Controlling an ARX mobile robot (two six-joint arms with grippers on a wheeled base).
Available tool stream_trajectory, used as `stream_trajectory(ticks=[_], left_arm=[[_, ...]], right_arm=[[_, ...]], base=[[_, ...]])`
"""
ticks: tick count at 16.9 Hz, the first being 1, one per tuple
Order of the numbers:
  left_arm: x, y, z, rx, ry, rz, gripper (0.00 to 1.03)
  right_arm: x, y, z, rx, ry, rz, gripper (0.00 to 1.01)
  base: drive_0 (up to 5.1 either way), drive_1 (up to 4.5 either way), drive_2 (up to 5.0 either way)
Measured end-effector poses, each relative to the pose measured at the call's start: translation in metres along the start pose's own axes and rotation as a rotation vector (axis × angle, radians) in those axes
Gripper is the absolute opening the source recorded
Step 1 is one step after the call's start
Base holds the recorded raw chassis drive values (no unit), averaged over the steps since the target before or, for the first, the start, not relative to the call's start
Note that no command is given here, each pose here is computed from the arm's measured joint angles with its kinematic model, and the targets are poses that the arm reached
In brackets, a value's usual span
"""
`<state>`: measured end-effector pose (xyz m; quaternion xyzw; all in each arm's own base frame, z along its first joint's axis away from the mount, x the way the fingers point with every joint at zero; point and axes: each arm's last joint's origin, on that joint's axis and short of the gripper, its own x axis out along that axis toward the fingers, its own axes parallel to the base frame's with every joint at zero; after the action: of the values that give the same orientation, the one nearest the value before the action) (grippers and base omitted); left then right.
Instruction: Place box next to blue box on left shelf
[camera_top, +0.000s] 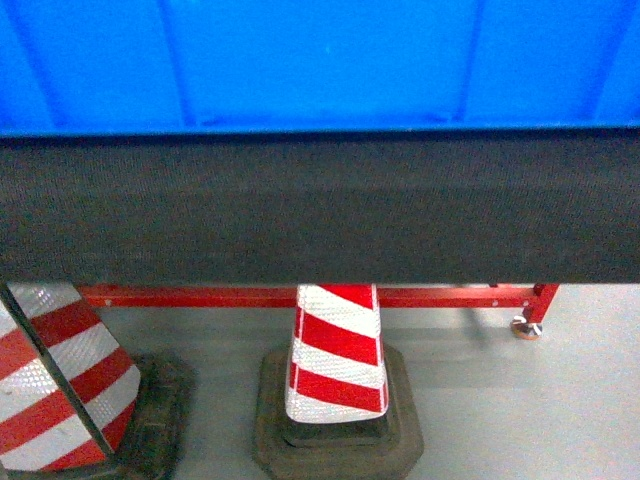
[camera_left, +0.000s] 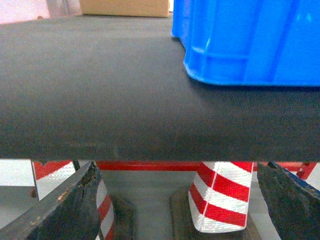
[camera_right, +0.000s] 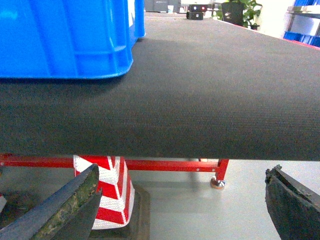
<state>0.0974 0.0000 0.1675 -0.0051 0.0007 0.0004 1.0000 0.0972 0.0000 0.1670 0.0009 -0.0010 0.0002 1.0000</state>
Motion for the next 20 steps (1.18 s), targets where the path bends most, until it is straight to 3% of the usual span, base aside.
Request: stream_trajectory(ticks=[20], left_arm=[[0.0,0.0,0.0001,0.0,0.0,0.001,0.98]], right_arm=[[0.0,0.0,-0.0001,0.001,0.001,0.0,0.98]], base=[[0.0,0.0,0.0]])
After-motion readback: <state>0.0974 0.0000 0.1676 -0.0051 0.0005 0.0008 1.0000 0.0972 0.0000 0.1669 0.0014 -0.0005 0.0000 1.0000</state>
